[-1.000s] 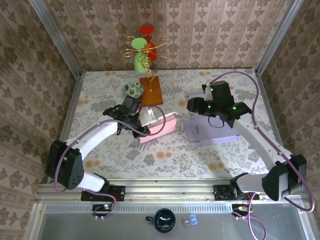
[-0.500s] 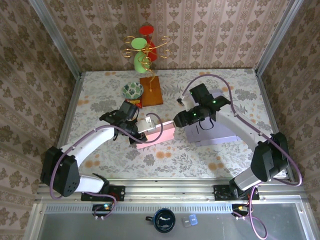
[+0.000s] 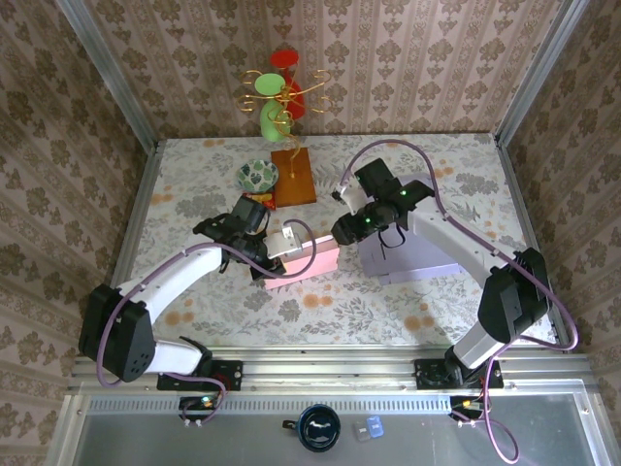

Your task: Fold the paper box

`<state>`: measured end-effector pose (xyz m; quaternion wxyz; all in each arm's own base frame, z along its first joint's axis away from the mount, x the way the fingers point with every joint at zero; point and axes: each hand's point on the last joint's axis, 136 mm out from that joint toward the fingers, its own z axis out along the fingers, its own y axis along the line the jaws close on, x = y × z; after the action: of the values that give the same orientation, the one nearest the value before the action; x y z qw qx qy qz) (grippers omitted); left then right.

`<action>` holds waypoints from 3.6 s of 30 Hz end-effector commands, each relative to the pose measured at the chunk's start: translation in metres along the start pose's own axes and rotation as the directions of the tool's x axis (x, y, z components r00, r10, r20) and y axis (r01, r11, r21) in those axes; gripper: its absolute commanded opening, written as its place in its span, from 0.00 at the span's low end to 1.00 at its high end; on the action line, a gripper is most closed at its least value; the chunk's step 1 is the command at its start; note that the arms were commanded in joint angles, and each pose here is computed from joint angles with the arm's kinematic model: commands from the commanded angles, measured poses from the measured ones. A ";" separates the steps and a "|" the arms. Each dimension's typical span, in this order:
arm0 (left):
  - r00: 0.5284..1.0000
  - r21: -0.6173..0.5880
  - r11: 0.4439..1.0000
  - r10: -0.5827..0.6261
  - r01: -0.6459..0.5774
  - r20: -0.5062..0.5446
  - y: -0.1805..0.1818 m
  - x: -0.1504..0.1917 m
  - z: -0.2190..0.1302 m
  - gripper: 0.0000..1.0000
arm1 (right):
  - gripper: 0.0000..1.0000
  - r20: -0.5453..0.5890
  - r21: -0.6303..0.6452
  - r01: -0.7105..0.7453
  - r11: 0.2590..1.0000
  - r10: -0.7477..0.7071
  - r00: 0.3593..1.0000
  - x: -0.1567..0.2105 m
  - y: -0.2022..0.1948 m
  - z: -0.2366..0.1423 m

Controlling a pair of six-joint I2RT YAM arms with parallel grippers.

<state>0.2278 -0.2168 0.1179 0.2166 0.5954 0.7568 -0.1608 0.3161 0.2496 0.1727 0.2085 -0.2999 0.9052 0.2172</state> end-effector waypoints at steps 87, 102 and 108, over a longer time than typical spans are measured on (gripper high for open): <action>0.996 -0.012 0.996 -0.092 0.092 0.012 0.011 -0.016 0.000 0.36 | 0.00 0.049 0.306 -0.268 0.913 0.266 0.963 -0.010 -0.008 0.000; 0.993 -0.006 0.993 -0.115 0.115 -0.005 0.009 -0.014 0.005 0.37 | 0.00 0.072 0.329 -0.227 0.917 0.216 0.974 0.005 -0.016 0.010; 0.987 -0.001 0.987 -0.158 0.158 0.024 0.011 -0.021 0.002 0.43 | 0.00 0.183 0.322 -0.217 0.922 0.164 0.969 0.005 -0.018 0.013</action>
<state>0.2388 -0.2286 0.1189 0.2093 0.5486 0.7912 -0.1708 0.3233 0.2436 0.1573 0.2773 -0.1509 0.9422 0.1126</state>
